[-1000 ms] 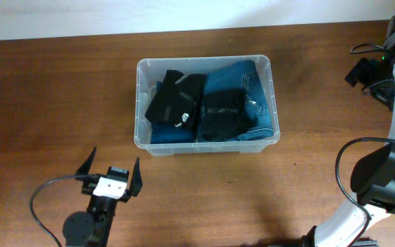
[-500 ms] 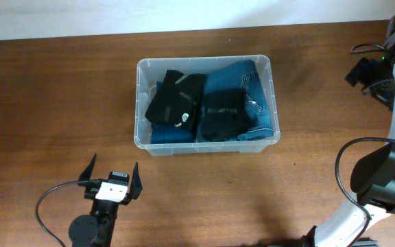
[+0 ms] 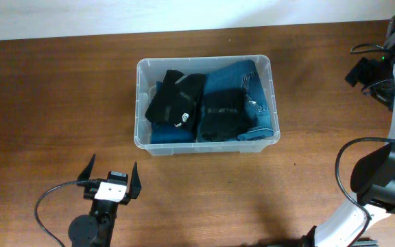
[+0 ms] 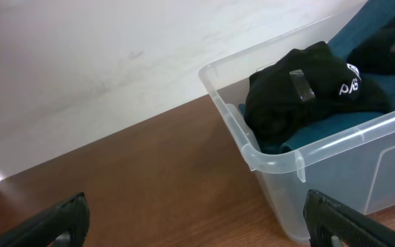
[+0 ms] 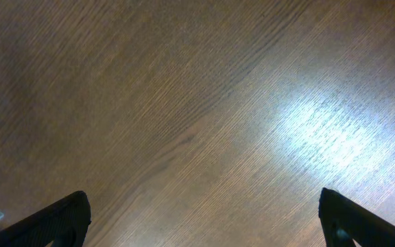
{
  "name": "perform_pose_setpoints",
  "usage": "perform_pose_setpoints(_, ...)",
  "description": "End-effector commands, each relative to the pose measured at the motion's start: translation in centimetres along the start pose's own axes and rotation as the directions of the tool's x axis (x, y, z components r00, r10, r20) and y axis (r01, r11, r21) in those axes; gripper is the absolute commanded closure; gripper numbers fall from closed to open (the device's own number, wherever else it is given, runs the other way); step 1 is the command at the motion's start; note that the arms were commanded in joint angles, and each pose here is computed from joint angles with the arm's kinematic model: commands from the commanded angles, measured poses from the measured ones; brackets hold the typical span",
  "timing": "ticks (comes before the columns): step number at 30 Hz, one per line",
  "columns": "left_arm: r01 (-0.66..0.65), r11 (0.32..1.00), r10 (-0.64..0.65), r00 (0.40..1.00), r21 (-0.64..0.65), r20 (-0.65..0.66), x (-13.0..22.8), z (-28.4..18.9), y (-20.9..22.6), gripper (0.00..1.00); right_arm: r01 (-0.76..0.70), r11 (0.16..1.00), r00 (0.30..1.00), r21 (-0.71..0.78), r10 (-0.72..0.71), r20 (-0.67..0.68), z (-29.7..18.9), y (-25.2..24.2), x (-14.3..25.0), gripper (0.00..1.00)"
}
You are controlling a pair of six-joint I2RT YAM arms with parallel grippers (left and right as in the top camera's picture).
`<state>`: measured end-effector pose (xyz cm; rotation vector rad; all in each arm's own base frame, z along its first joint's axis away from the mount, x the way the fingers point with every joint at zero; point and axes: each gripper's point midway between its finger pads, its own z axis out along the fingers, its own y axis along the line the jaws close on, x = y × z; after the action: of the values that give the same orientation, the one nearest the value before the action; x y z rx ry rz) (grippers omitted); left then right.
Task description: Pack container
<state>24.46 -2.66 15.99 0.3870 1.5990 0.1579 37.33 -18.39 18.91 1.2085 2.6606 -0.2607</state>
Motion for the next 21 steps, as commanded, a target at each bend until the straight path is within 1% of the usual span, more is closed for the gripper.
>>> perform_pose_setpoints(1,0.015,1.000,-0.015,1.000,-0.017,-0.004,0.3,0.0,0.3,0.01,0.002,1.000,1.000,0.012,-0.002,-0.004,0.3,-0.1,0.0,0.01)
perform_pose_setpoints(17,0.016,1.000,-0.016,1.000,-0.017,-0.004,0.3,0.0,0.3,0.01,0.012,1.000,1.000,0.010,-0.012,-0.004,0.3,0.3,0.2,0.02)
perform_pose_setpoints(21,0.016,1.000,-0.016,1.000,-0.017,-0.004,0.3,0.0,0.3,0.01,0.042,0.999,0.999,-0.016,-0.041,0.031,-1.4,1.5,0.7,0.02)
